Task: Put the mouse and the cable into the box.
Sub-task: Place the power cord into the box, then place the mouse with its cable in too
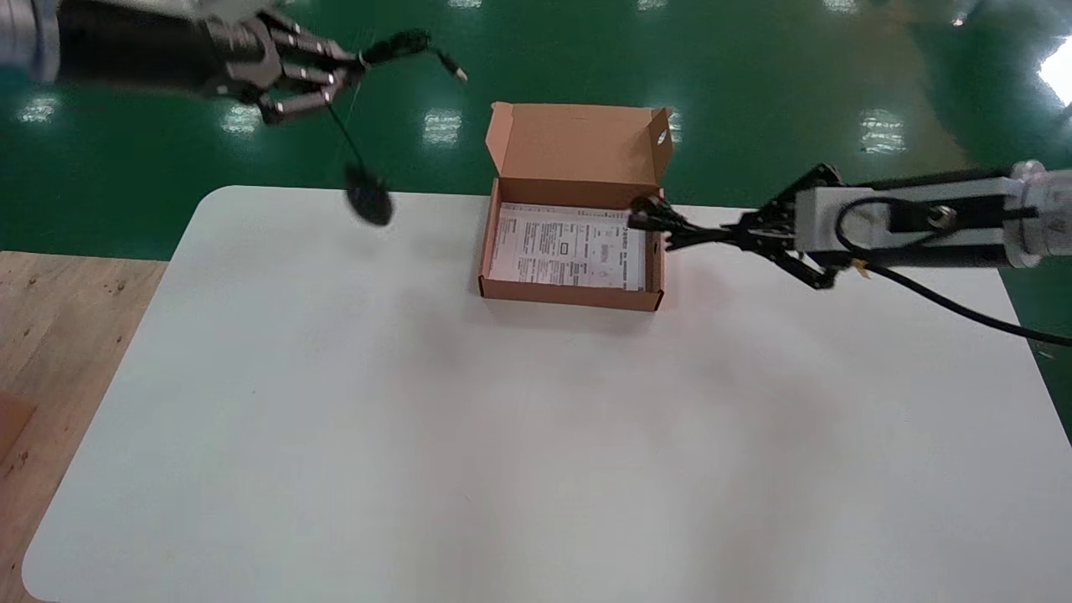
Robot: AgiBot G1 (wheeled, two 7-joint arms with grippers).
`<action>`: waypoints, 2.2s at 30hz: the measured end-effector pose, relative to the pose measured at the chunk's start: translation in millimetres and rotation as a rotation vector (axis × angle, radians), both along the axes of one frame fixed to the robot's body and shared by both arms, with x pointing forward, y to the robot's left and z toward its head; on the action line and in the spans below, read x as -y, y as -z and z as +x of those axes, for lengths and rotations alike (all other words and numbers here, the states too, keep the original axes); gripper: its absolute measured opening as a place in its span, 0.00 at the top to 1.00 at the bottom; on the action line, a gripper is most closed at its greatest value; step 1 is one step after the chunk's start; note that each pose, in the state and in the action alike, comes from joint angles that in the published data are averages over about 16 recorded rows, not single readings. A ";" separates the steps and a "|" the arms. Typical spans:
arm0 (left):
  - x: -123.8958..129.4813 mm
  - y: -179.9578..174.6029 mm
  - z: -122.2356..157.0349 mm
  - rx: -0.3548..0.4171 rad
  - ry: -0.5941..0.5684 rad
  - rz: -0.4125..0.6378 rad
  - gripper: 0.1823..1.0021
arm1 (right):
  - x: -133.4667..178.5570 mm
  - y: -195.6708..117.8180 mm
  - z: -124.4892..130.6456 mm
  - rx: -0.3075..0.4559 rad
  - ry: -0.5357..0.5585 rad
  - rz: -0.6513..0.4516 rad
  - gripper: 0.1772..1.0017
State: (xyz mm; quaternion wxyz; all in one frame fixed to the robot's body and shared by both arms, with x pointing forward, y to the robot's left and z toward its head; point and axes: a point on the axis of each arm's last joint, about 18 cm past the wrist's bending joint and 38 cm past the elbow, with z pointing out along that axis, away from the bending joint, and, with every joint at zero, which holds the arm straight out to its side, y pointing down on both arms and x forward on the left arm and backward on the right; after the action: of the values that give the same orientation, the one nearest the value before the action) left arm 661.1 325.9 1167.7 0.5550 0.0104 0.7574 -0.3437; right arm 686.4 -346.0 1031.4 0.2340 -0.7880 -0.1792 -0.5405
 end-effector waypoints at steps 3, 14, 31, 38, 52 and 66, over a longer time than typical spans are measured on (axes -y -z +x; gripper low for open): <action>12.4 -36.9 -15.3 0.094 0.017 0.005 0.96 | -28.5 -13.6 11.4 0.045 -0.008 -0.003 0.96; 53.4 -94.3 -51.1 0.317 0.049 0.032 0.96 | -116.7 -8.3 50.9 0.117 -0.006 -0.038 0.96; 66.0 -84.8 -49.2 0.345 0.011 0.067 0.96 | -155.5 21.8 72.2 0.107 0.007 -0.057 0.96; 73.0 -77.2 -47.7 0.318 0.015 0.089 0.96 | -156.9 23.4 73.0 0.106 0.010 -0.054 0.94; 134.6 -24.6 -5.6 0.195 0.168 0.050 0.96 | -93.4 -22.2 59.2 0.124 0.065 0.069 0.78; 183.6 84.3 73.7 0.002 0.182 -0.272 0.96 | 66.3 -90.4 -21.6 0.203 0.146 0.218 0.41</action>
State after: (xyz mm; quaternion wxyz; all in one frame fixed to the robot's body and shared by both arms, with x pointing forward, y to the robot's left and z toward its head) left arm 734.9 142.3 1083.4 0.5187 0.0039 0.6994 -0.4917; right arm 664.8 -412.3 1121.8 0.2587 -0.7102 -0.0844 -0.6494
